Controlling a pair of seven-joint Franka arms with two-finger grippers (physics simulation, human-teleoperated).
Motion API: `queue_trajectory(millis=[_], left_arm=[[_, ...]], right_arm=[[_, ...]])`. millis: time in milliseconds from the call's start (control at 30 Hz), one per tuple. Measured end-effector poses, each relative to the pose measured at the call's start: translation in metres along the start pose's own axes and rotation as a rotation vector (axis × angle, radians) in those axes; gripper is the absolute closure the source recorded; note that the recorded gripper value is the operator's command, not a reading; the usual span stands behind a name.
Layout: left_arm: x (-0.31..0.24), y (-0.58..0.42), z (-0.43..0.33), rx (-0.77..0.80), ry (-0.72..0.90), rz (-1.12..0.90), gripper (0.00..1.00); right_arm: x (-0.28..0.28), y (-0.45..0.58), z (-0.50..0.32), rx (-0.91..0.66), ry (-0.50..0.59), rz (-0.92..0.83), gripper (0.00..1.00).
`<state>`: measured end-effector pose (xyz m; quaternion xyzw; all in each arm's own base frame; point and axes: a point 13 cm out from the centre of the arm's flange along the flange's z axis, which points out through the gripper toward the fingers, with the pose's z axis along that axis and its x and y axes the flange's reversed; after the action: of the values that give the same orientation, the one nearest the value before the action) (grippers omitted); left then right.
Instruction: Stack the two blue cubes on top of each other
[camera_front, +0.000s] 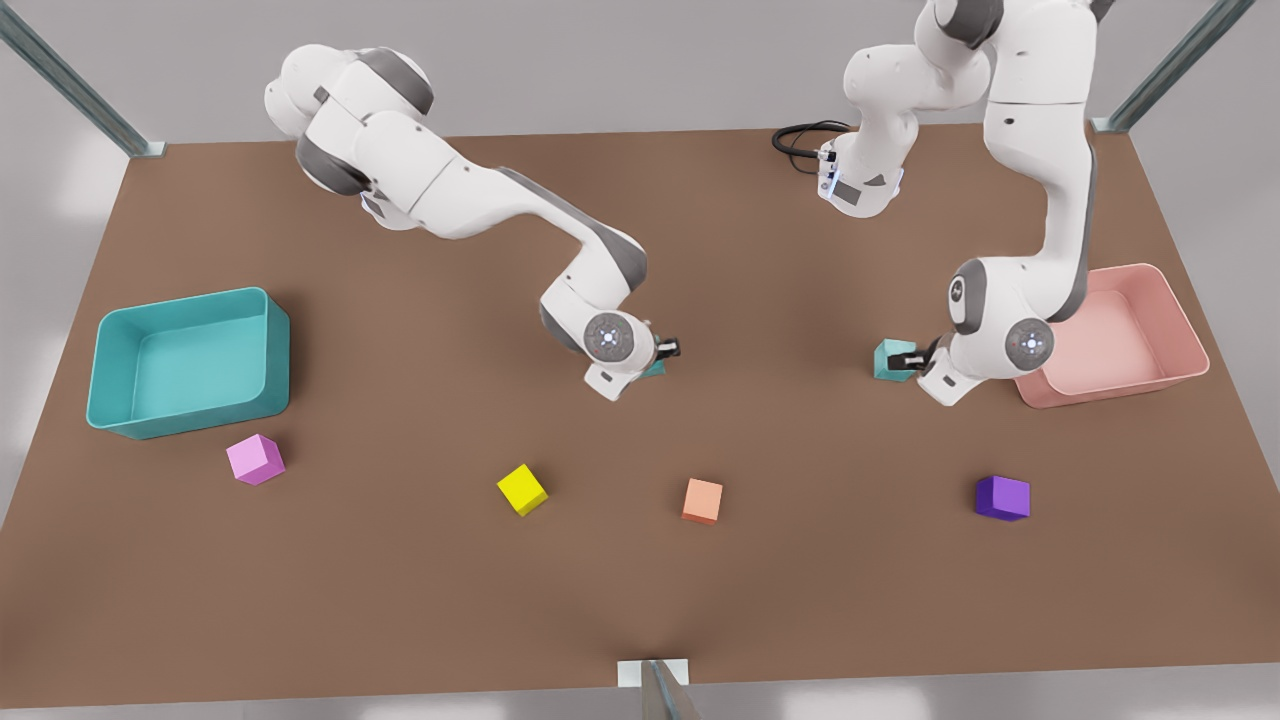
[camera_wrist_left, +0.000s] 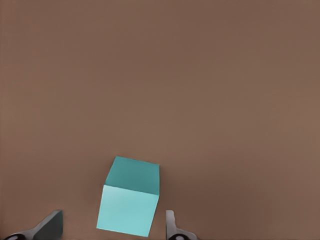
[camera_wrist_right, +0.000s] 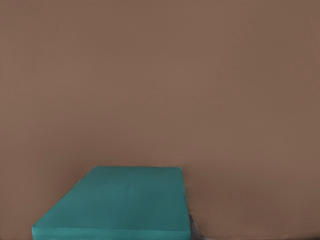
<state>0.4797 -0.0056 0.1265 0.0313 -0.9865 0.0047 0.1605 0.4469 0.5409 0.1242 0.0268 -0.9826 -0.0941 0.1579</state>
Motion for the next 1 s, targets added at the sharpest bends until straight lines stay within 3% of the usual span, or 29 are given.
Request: queue_trajectory(millis=[200, 233, 267, 300, 467, 633, 700, 833, 933, 1000], left_arm=[[-0.008, -0.019, 0.010, 0.004, -0.022, -0.024, 0.00], [-0.008, -0.021, 0.012, 0.006, -0.021, -0.029, 0.00], [-0.004, -0.022, 0.017, 0.007, -0.013, -0.034, 0.00], [0.002, -0.021, 0.026, 0.007, 0.001, -0.038, 0.00], [0.012, -0.018, 0.041, -0.003, 0.014, -0.040, 0.00], [0.014, -0.014, 0.045, -0.013, 0.018, 0.020, 0.00], [0.015, -0.013, 0.047, -0.019, 0.020, 0.046, 0.00], [0.017, -0.009, 0.051, -0.023, 0.028, 0.082, 0.00], [0.017, -0.008, 0.055, -0.024, 0.035, 0.104, 0.00], [0.019, -0.007, 0.062, -0.026, 0.048, 0.115, 0.00]], right_arm=[[-0.003, 0.005, 0.049, -0.005, 0.027, 0.232, 0.51], [-0.003, 0.005, 0.055, -0.007, 0.029, 0.265, 0.45], [-0.004, 0.005, 0.059, -0.009, 0.029, 0.297, 0.03], [-0.005, 0.005, 0.062, -0.010, 0.026, 0.326, 0.00], [-0.020, 0.009, 0.044, -0.043, -0.009, 0.455, 0.00], [-0.062, -0.014, -0.060, -0.124, -0.109, 0.581, 0.00], [-0.105, -0.098, -0.106, -0.119, -0.113, 0.684, 0.00], [-0.153, -0.327, -0.110, 0.025, -0.035, 0.821, 0.00], [-0.168, -0.438, -0.228, 0.120, -0.170, 0.723, 0.01], [-0.122, -0.445, -0.347, 0.196, -0.276, 0.614, 0.00]])
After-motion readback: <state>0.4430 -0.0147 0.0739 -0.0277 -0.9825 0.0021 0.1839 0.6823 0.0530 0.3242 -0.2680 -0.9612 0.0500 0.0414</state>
